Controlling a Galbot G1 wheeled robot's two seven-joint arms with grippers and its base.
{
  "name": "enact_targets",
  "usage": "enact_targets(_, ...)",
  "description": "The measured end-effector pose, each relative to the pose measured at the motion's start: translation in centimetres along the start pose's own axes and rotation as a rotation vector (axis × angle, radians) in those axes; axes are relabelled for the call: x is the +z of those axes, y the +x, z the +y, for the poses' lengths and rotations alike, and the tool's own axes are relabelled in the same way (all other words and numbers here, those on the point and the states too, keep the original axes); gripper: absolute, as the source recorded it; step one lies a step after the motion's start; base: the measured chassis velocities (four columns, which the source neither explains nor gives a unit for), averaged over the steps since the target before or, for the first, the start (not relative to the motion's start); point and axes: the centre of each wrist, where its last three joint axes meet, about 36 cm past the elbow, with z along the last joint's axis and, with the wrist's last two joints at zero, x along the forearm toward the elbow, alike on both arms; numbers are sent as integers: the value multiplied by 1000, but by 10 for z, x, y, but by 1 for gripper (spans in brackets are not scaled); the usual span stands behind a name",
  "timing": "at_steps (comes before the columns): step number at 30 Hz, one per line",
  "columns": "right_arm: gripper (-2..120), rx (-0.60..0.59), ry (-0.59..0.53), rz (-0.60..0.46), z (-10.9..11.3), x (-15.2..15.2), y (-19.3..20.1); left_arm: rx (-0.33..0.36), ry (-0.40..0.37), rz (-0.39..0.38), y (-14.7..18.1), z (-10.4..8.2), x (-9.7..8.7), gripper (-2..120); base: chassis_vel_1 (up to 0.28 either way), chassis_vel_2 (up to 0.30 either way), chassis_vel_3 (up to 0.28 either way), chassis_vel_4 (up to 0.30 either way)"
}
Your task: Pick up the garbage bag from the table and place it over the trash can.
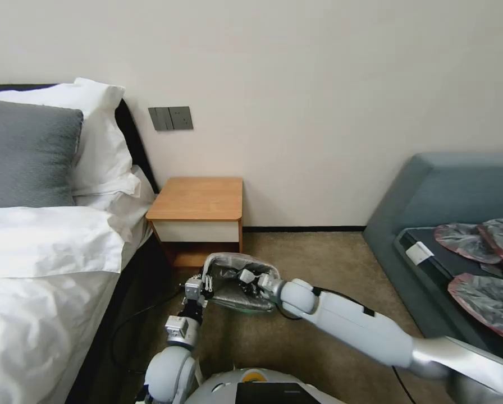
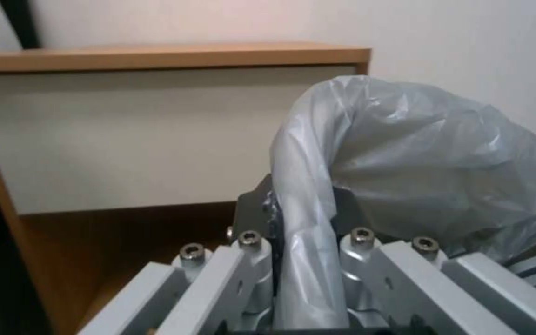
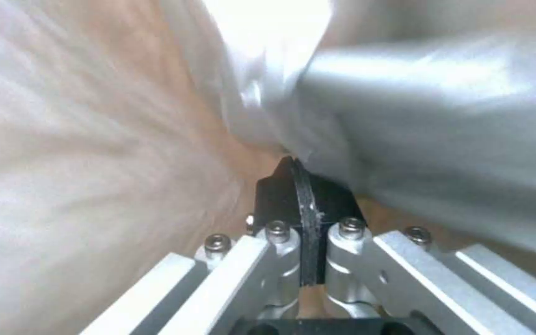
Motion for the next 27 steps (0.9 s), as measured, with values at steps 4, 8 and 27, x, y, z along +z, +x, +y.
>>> enact_targets(4,0,39,2,-85,-2,-7,50,-53,59,53,-1,-1,-4,7,0,0,0,0)
enact_targets(8,0,84,3,-144,-1,-10,81,-88,112,111,-3,-2,-10,7,0,0,0,0)
enact_targets(27,49,460,-101,-437,57,2,145,-102,313,409,-16,4,-7,7,0,0,0,0)
